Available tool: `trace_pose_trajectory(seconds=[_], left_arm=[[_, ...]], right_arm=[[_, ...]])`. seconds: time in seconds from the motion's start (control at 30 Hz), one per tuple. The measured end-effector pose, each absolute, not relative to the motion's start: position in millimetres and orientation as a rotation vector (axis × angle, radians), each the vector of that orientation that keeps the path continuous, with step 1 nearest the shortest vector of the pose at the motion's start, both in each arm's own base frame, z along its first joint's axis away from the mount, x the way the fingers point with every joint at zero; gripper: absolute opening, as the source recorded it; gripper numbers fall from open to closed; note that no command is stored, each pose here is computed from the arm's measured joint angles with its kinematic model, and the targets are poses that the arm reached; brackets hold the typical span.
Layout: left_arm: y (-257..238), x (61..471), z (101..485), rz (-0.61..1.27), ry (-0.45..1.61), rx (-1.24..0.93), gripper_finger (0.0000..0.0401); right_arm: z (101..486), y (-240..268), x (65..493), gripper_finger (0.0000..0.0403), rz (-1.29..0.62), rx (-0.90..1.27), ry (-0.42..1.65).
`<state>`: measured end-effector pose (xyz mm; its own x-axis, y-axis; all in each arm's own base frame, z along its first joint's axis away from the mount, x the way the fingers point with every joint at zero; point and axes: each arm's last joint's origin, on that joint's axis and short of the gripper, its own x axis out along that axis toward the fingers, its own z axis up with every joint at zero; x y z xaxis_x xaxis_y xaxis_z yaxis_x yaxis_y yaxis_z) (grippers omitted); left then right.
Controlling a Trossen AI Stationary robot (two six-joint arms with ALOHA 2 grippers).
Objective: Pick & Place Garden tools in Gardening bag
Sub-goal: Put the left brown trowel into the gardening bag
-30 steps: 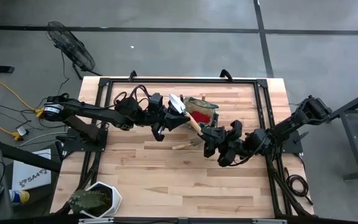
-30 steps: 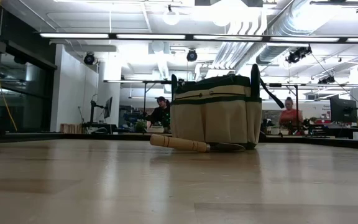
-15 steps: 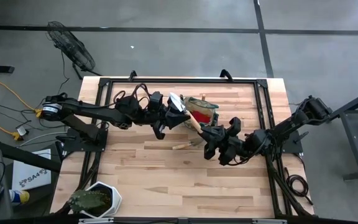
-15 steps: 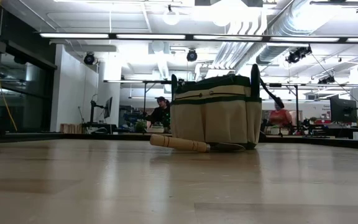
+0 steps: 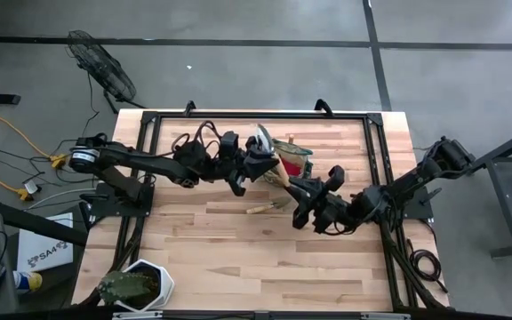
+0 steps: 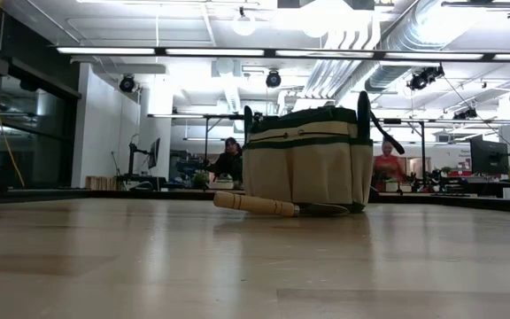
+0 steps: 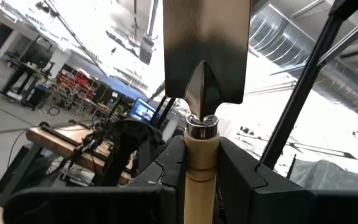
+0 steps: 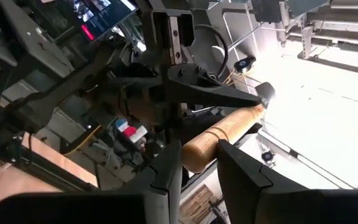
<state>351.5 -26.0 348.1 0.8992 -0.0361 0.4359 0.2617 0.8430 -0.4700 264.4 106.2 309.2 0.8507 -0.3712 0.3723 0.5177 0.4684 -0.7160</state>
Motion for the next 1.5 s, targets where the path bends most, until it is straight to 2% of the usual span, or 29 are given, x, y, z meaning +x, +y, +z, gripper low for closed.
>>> trace_pose_trajectory(seconds=[0.63, 0.97, 1.5], left_arm=[[-27, 352, 346, -0.153, -0.422, -0.513, 0.0056], [-27, 353, 345, -0.146, -0.421, -0.498, 0.0056], [-28, 353, 344, -0.165, -0.407, -0.485, 0.0056]], right_arm=[[306, 118, 259, 0.0079, -0.547, -0.904, -0.124], [303, 128, 253, 0.008, -0.589, -0.864, -0.03], [302, 143, 241, 0.008, -0.615, -0.714, 0.007]])
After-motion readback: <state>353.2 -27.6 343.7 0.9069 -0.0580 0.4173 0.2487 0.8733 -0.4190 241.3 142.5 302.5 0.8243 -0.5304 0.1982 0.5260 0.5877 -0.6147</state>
